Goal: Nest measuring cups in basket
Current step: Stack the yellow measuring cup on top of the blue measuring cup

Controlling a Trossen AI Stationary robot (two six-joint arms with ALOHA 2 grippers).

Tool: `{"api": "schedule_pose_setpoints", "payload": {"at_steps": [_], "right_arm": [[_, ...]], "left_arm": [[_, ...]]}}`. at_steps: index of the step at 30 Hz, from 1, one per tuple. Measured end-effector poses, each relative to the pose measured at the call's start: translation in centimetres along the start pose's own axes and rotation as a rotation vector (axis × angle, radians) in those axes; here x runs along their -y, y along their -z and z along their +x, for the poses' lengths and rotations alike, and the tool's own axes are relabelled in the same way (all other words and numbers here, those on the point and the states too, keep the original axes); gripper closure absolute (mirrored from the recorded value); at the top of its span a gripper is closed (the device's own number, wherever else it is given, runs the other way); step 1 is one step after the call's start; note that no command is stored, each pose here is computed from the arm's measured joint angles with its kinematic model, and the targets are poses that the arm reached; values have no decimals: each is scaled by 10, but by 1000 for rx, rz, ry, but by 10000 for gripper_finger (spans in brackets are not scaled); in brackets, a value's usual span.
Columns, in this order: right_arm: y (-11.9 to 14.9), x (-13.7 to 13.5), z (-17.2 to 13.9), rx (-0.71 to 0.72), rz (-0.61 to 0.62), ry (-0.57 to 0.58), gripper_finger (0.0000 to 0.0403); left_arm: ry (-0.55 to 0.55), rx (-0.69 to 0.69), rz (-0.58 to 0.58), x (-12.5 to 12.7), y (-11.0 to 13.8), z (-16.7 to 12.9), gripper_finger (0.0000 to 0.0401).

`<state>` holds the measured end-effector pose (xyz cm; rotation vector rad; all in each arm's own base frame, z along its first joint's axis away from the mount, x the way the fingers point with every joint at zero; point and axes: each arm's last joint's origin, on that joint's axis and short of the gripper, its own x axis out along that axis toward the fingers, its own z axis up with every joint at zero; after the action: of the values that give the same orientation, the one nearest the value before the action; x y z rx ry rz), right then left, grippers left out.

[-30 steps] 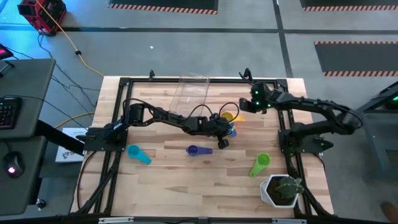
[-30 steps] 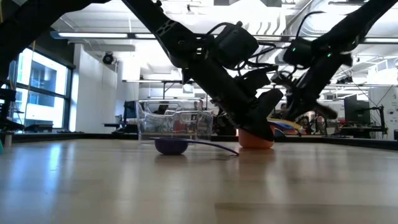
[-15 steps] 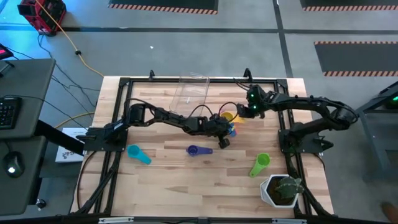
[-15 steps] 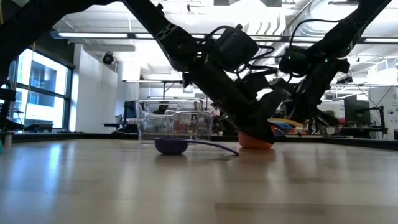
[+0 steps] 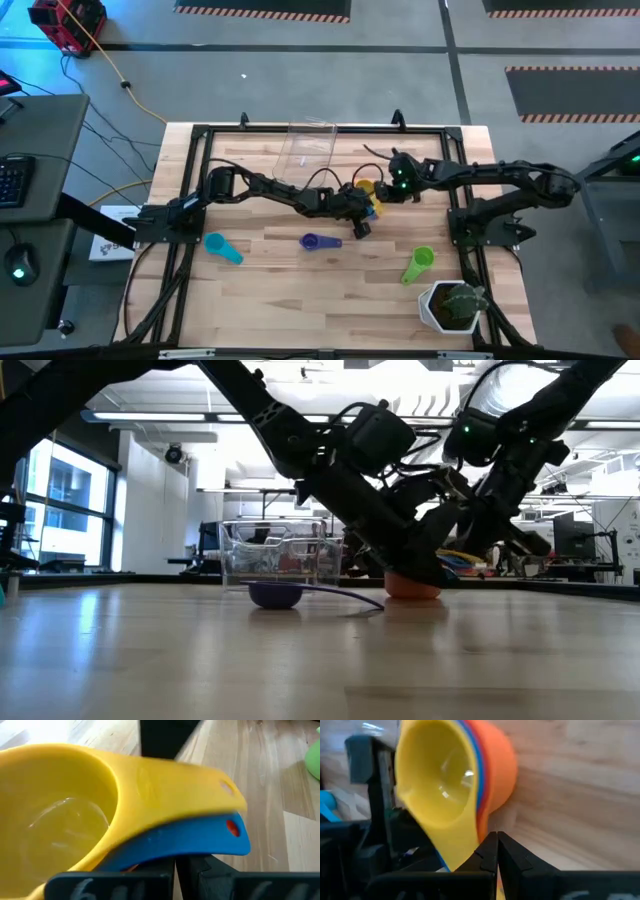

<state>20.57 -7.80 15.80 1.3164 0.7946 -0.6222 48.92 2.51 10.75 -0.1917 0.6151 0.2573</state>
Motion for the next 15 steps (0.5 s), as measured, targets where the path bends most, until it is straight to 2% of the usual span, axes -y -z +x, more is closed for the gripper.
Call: {"api": "schedule_pose_setpoints", "payload": {"at_steps": [8,15], "right_arm": [[19,-11,5,5,8,-3,403],[18,-11,0,29,-2,-5,403]], "left_arm": [[3,30,-5,0,-3,0,401],[-12,36,-5,0,-3,0,401]]}}
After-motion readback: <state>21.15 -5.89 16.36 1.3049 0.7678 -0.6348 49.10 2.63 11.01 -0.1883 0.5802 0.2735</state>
